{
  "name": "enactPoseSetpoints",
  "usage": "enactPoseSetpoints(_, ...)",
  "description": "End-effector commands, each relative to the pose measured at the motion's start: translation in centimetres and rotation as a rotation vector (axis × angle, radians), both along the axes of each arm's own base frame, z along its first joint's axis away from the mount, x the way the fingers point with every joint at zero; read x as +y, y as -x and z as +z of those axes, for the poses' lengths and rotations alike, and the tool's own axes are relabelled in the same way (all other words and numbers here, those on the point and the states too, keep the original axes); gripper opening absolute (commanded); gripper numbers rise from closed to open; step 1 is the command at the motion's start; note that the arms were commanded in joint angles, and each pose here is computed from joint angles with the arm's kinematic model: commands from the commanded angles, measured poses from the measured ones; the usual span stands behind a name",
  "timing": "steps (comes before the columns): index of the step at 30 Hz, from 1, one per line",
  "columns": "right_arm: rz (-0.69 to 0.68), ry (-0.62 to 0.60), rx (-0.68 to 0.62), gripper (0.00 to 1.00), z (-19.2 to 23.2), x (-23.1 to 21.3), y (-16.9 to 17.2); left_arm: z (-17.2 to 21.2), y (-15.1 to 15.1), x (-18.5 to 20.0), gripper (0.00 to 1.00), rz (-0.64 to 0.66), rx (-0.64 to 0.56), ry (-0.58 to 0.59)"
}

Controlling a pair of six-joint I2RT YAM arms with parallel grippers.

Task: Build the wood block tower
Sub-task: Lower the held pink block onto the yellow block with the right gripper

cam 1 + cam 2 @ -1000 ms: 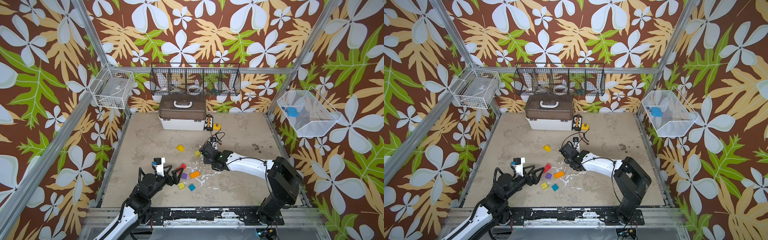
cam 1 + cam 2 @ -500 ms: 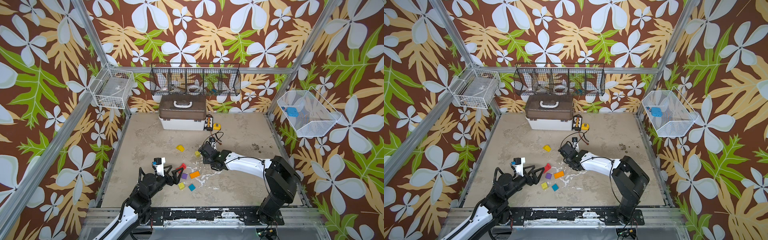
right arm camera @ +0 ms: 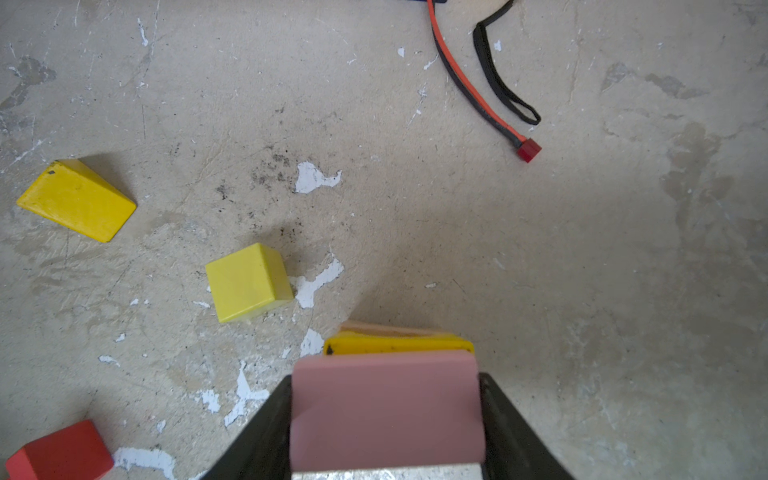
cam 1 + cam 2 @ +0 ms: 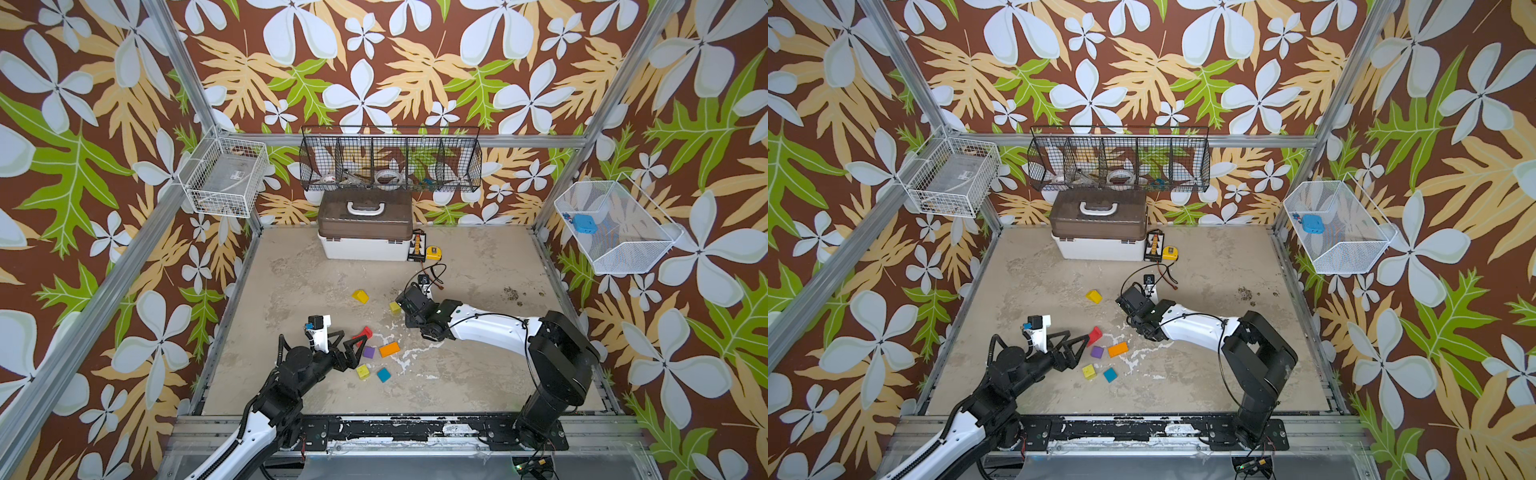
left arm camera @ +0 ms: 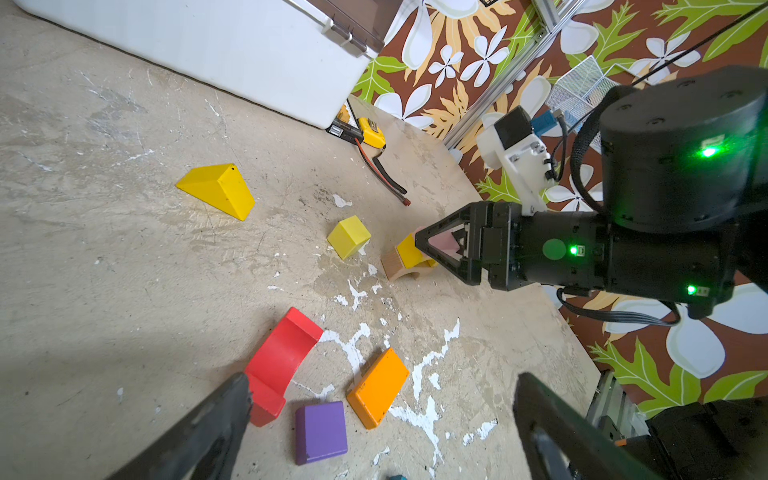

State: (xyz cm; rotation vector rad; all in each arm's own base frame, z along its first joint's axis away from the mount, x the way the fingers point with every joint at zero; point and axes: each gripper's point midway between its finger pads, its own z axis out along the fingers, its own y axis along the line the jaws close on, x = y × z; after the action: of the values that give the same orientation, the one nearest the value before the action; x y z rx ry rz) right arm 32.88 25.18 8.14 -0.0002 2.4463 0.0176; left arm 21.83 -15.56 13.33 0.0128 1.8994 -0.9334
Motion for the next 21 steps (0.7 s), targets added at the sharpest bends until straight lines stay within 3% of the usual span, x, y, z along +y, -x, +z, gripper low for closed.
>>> enactPoseSetpoints(1,-0.012,0.014,-0.01,0.6,0.18,-0.3,-0.15,0.94,-0.18,-0.11,1.0,0.001,-0.03,0.019)
enactPoseSetpoints(21,-0.022,0.009,-0.014,0.65,0.34,-0.58,-0.47,0.84,-0.22,-0.15,1.0,0.0,-0.025,0.017)
